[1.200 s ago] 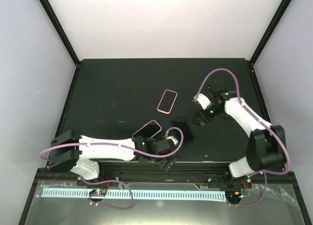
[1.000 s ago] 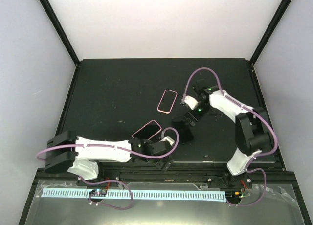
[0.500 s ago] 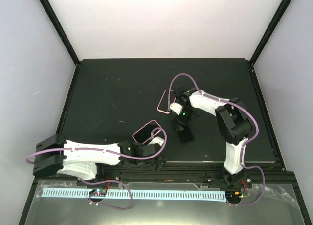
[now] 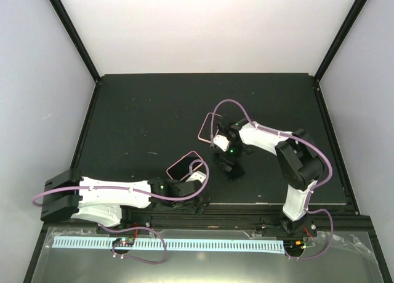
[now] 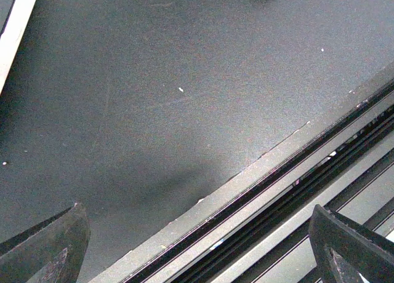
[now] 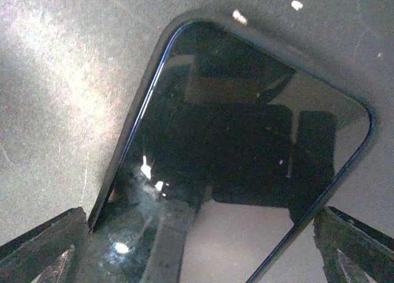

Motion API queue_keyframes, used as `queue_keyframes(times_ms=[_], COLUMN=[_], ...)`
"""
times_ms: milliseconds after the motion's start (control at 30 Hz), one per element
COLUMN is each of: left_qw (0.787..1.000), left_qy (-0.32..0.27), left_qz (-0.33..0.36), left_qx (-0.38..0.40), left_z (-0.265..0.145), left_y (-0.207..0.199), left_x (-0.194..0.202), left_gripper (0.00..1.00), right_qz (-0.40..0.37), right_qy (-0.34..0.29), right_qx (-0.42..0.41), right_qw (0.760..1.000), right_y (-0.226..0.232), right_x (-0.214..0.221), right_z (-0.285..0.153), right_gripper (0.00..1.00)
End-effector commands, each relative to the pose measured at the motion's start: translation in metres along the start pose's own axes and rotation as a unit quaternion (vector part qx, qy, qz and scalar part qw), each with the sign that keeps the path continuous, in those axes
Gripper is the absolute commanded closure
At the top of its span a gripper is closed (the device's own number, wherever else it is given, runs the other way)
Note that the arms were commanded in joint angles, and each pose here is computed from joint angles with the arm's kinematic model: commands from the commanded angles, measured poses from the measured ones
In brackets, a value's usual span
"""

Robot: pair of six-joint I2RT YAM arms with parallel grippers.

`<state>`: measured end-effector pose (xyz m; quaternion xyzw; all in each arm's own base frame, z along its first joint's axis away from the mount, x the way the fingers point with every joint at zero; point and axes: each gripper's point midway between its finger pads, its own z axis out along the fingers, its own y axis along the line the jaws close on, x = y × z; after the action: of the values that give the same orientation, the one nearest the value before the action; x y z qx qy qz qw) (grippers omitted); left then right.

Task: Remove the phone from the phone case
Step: Adjust the phone at the center of the board.

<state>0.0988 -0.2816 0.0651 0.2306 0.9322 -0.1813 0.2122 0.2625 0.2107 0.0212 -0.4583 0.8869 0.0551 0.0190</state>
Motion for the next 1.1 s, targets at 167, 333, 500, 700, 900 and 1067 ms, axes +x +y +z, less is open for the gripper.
queue_keyframes(times_ms=[167, 333, 500, 700, 900, 1067], left_qw=[0.999, 0.999, 0.999, 0.998, 0.999, 0.999], left_qy=[-0.019, -0.033, -0.035, -0.043, -0.042, -0.041], left_qz=[-0.025, -0.037, -0.038, -0.036, -0.031, -0.025], left_qx=[0.011, -0.004, -0.009, -0.016, -0.001, 0.014], left_z=[-0.011, -0.009, -0.01, -0.012, -0.013, -0.015], left_y=[-0.007, 0.002, 0.005, 0.012, 0.008, 0.002], left_x=[-0.011, -0.015, -0.017, -0.024, -0.033, -0.036], left_gripper=[0.01, 0.01, 0.01, 0.01, 0.01, 0.01], right_qz=[-0.035, -0.052, -0.056, -0.012, 0.004, -0.102], right_qy=[0.014, 0.036, 0.056, 0.057, 0.009, -0.051], right_qx=[0.084, 0.127, 0.186, 0.207, 0.162, 0.046], right_qw=[0.996, 0.99, 0.979, 0.977, 0.987, 0.992], right_y=[0.012, 0.006, -0.014, -0.046, -0.042, 0.009], right_x=[0.018, 0.03, 0.046, 0.062, 0.06, 0.056], right_z=[0.001, 0.009, 0.012, 0.004, -0.017, -0.041], right_gripper=[0.0, 0.0, 0.0, 0.0, 0.0, 0.0])
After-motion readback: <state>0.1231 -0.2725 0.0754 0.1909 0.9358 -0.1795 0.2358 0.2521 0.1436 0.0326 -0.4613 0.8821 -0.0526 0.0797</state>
